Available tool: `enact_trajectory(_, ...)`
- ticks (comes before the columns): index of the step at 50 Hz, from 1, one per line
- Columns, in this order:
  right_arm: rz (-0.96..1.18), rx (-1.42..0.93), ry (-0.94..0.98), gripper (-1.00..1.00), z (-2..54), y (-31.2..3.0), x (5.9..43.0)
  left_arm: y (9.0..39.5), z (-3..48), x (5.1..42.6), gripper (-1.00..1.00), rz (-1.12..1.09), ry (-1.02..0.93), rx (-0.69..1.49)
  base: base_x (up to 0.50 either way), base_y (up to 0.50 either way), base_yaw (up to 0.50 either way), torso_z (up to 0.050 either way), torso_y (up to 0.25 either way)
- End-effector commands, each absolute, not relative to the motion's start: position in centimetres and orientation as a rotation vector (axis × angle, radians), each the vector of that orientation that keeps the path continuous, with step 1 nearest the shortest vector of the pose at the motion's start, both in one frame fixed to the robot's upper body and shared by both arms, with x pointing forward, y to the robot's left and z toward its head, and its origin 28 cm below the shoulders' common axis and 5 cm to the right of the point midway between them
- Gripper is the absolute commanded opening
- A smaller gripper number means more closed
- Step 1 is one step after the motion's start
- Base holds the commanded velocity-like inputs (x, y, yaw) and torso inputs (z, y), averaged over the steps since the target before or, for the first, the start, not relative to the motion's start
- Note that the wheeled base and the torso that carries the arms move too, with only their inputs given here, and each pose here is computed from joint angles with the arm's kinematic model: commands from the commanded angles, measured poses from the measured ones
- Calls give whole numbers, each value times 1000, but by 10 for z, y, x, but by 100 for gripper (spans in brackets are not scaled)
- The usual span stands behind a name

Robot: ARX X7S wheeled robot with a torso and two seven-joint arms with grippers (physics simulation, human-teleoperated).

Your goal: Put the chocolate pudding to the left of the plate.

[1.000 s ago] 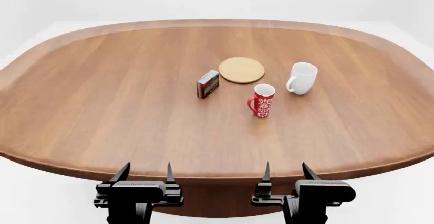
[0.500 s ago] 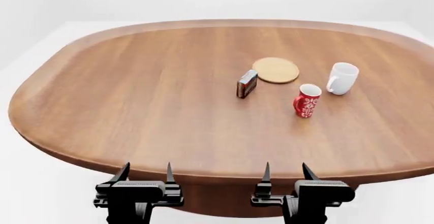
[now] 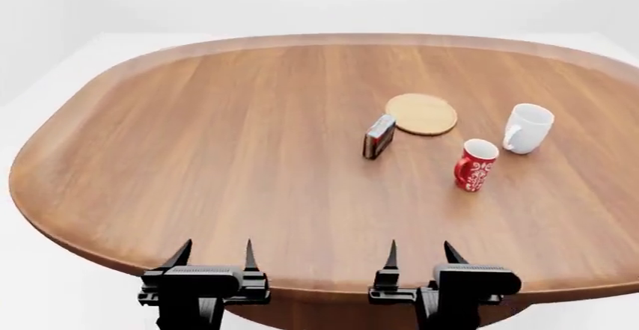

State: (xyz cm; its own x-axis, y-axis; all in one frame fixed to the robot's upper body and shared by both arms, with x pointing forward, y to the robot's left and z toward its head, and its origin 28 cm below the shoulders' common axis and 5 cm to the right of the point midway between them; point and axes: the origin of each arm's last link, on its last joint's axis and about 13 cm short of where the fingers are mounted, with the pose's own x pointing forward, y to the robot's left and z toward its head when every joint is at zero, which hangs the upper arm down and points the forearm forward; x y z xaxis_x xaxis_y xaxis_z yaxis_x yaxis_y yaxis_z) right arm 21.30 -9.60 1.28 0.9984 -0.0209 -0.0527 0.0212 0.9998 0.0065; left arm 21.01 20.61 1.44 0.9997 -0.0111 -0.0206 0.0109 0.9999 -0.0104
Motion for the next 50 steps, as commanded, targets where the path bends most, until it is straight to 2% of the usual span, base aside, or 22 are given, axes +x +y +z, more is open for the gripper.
enact_trajectory(1,-20,10,53,100,16,-96,212,206,16,209,100,-14,19,-12,500,0,0,0,0)
enact_trajectory(50,-21,22,42,100,23,-98,210,207,21,206,100,-16,11,-20,500,-3,0,0,0)
